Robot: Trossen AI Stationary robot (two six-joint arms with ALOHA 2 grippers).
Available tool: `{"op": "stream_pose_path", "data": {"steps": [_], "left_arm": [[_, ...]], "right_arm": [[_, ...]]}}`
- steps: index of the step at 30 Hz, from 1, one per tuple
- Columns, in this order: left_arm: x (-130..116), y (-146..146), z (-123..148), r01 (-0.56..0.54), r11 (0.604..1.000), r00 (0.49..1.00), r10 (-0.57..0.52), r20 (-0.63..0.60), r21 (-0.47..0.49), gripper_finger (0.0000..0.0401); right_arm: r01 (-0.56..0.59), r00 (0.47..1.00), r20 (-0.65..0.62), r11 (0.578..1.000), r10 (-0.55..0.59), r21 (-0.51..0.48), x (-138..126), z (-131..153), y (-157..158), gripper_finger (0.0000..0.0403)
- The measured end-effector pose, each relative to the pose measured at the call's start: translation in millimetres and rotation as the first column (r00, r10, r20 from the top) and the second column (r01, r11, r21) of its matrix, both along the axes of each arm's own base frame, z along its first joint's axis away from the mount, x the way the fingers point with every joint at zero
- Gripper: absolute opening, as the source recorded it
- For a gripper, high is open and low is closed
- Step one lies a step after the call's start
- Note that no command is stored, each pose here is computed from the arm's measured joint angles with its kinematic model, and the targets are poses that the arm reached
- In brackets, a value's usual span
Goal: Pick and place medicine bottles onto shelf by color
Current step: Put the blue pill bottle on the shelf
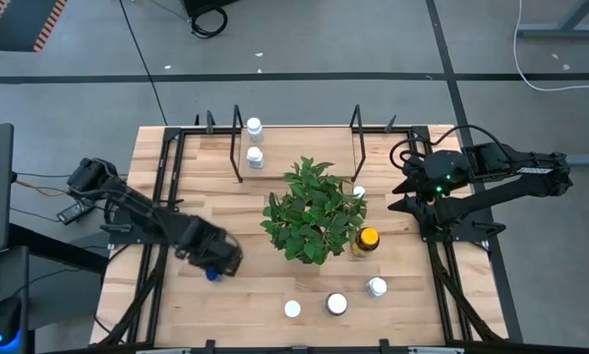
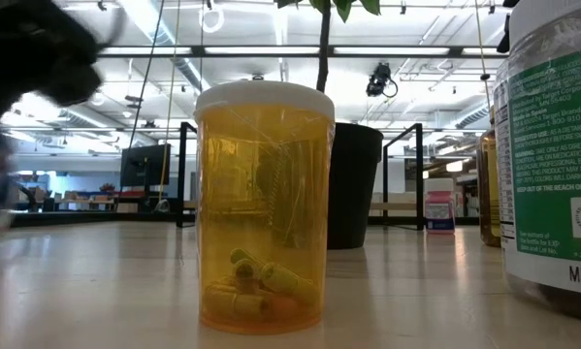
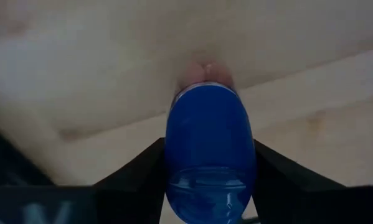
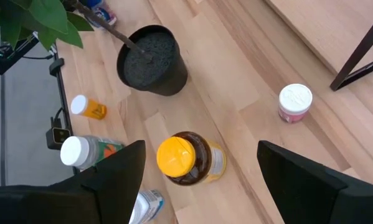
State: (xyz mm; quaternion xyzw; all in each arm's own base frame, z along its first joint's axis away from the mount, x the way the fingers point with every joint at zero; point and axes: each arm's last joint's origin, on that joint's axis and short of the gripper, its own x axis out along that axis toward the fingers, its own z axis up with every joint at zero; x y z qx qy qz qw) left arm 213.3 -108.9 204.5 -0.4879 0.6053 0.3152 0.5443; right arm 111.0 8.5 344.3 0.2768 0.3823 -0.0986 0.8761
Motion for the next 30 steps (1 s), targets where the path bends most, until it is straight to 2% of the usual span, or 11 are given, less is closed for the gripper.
{"op": "stream_pose_path", "data": {"steps": [5, 9, 12, 16, 22, 24, 30], "left_arm": [[19.4, 38.5, 32.8, 0.143, 0.989, 0.988, -0.144, 0.046, 0.028, 0.0184], [25.4, 82.2, 70.0, 0.288, 0.952, 0.954, -0.295, 0.056, 0.109, 0.0184], [26.2, 120.0, 97.4, 0.39, 0.898, 0.906, -0.413, 0.086, 0.202, 0.0184], [20.9, 173.8, 125.8, 0.45, 0.834, 0.847, -0.512, 0.145, 0.319, 0.0184], [9.8, 243.2, 149.2, 0.54, 0.723, 0.783, -0.62, 0.058, 0.43, 0.0184], [12.6, 262.0, 155.0, 0.562, 0.697, 0.76, -0.647, 0.054, 0.445, 0.0184], [39.0, 315.8, 177.6, 0.599, 0.571, 0.712, -0.701, -0.046, 0.561, 0.0184]], "right_arm": [[-0.006, 1.0, 0.0, 1.0, 0.006, -0.006, 0.0, 0.0, 0.0, 0.0316], [0.001, 1.0, 0.0, 1.0, -0.001, -0.025, 0.0, -0.1, -0.6, 0.0316], [0.072, 0.997, 0.003, 0.997, -0.071, -0.023, 0.0, 0.0, -1.9, 0.0316], [0.256, 0.966, 0.017, 0.967, -0.256, 0.004, 0.1, 0.2, -5.1, 0.0316], [0.532, 0.844, 0.073, 0.847, -0.532, 0.018, 1.9, 0.7, -11.1, 0.0316], [0.57, 0.818, 0.074, 0.821, -0.571, 0.029, 4.5, -0.1, -11.6, 0.0316], [0.597, 0.8, 0.031, 0.801, -0.599, 0.052, 14.9, -4.6, -10.3, 0.0316]]}}
